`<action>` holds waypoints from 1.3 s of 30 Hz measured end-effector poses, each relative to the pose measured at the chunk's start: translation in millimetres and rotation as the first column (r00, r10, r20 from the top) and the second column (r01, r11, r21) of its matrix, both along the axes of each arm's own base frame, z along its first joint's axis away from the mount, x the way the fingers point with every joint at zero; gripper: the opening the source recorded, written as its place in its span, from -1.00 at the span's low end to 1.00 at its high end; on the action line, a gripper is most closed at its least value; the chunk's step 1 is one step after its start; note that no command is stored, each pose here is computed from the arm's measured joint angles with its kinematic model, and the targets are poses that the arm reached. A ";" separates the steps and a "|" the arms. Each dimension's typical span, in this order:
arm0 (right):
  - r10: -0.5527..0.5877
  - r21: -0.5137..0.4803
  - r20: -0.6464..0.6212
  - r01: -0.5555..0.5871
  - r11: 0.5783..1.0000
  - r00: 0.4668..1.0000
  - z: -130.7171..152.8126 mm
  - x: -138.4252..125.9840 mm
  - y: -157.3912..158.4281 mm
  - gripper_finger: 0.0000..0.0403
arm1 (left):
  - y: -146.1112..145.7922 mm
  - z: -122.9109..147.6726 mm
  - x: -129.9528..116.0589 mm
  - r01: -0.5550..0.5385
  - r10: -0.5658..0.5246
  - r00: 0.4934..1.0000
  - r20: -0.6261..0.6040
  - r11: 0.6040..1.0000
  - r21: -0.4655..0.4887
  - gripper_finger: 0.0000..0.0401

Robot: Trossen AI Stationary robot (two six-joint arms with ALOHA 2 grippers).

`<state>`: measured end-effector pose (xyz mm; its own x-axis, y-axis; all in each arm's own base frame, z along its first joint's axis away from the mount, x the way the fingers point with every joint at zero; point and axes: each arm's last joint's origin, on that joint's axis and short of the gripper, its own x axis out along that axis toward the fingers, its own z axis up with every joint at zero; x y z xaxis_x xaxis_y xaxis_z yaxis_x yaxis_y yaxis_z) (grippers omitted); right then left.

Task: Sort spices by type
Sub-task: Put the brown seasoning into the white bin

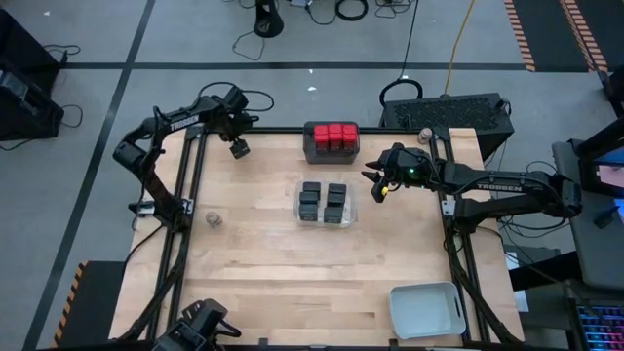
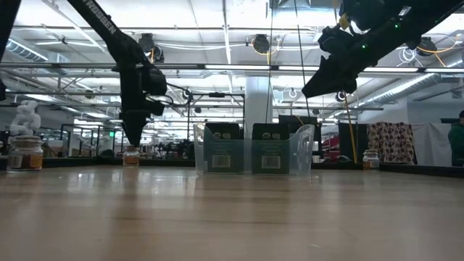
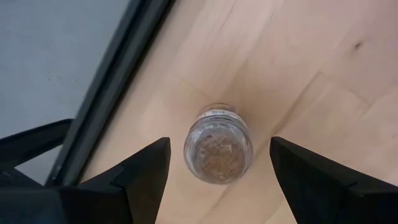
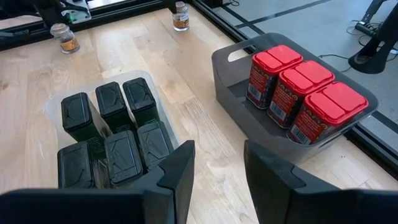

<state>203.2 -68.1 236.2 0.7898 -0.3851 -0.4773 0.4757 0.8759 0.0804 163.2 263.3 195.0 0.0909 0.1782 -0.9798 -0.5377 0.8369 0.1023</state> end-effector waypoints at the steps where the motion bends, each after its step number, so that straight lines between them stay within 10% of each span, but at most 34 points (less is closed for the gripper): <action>1: 0.000 0.001 0.000 0.000 1.000 1.000 0.0 0.0 0.0 -0.40 | 0.7 -2.8 0.5 0.000 0.000 1.000 -0.005 1.000 -0.008 0.40; 18: 0.001 -0.001 -0.001 -0.001 1.000 1.000 0.0 0.0 0.0 -0.40 | 6.1 -20.5 2.1 0.015 -0.017 0.997 -0.072 0.999 -0.032 0.39; 39: -0.004 0.008 0.003 0.004 1.000 1.000 0.0 0.0 0.0 -0.40 | 2.2 -12.9 1.7 0.050 -0.053 0.998 -0.036 0.997 -0.066 -0.08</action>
